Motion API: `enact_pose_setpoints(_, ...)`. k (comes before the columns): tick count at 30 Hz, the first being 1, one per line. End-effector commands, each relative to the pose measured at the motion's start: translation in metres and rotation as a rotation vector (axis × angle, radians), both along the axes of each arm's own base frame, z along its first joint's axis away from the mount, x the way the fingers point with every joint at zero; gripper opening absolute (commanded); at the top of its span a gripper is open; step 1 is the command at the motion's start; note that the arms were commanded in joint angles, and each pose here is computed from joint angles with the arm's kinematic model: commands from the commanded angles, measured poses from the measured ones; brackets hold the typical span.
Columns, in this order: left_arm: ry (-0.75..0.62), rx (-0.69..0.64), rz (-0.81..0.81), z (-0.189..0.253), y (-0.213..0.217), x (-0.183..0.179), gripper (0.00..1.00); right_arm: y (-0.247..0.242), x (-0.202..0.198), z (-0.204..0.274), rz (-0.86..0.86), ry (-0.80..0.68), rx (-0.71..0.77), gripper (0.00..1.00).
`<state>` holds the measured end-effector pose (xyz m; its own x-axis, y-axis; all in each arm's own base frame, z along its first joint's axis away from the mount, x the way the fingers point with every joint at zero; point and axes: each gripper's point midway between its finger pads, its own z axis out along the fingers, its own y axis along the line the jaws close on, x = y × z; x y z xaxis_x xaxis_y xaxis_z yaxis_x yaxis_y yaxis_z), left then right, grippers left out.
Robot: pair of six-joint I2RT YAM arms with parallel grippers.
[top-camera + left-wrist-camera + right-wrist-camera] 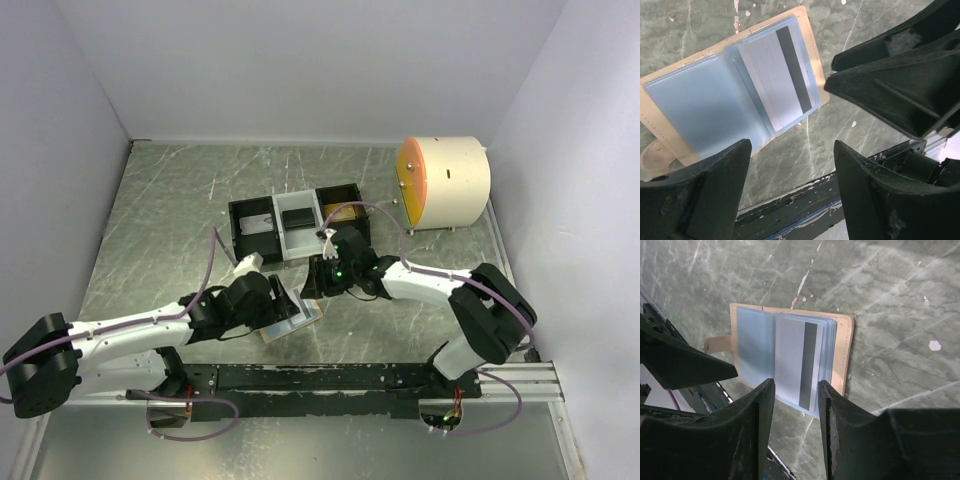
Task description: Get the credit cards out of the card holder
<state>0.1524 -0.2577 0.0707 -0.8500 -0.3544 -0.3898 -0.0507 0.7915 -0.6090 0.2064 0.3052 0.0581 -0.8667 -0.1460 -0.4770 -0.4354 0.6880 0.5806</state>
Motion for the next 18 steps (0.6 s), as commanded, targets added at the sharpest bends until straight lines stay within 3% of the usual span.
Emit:
enact_pose_setpoints(1,-0.032,-0.098,0.04,0.016,-0.014,0.01,0.78,0.006,-0.008,-0.01,0.027,0.055,0.031,0.4)
enact_pose_setpoints(5,-0.008,-0.111,0.085,0.007,-0.005,0.007,0.72,0.008,-0.013,-0.018,0.045,0.083,0.037,0.4)
enact_pose_setpoints(18,-0.008,-0.158,0.181,0.004,0.025,0.0,0.73,-0.003,-0.027,-0.038,0.004,0.145,0.029,0.35)
